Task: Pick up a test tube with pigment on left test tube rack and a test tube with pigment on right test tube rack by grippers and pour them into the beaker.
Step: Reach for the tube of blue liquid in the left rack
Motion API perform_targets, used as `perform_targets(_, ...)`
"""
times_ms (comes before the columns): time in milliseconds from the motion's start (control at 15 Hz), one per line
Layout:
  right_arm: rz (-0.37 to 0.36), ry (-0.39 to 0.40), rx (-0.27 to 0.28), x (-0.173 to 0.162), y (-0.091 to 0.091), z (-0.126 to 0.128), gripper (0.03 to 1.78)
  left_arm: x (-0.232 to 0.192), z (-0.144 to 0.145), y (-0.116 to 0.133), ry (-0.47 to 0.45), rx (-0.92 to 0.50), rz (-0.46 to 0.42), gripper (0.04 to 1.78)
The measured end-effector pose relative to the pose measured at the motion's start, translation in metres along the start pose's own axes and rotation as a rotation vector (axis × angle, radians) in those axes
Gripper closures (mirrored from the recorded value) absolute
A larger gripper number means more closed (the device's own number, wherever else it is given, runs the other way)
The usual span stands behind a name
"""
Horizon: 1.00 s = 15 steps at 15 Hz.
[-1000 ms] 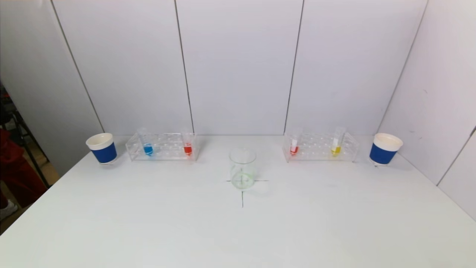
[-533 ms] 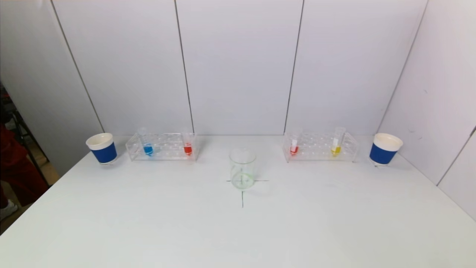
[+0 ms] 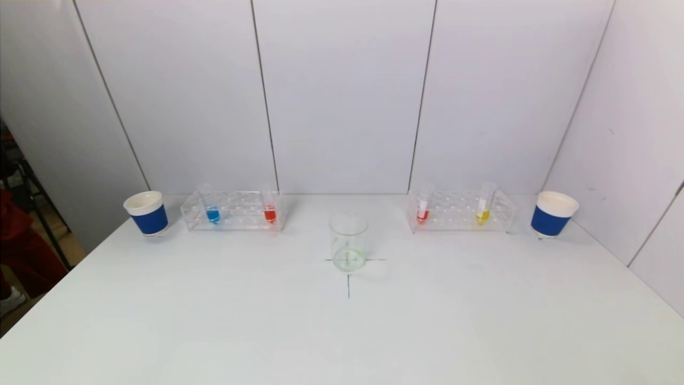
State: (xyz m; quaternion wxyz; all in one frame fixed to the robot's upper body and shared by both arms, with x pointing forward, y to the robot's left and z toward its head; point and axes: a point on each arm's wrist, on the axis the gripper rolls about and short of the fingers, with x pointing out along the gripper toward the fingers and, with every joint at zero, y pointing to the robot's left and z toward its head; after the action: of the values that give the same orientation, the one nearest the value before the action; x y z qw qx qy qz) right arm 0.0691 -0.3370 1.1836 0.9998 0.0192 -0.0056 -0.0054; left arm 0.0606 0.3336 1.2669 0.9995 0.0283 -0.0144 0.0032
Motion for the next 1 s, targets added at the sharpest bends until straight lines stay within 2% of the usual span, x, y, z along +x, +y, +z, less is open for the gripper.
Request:
perform_targets(200,0.000,0.000,0.000,0.000,0.000,0.000,0.04,0.019,0.037,0.002,-0.020,0.001,0.005,0.06)
perform_targets(400,0.000,0.000,0.000,0.000,0.000,0.000,0.04,0.051,0.061,0.003,-0.023,0.000,0.007,0.06)
perform_targets(667,0.000,0.000,0.000,0.000,0.000,0.000,0.04,0.105,0.070,0.004,0.013,-0.008,0.004,0.06)
perform_targets(1000,0.000,0.000,0.000,0.000,0.000,0.000,0.04,0.175,0.061,0.003,0.065,-0.008,-0.001,0.06)
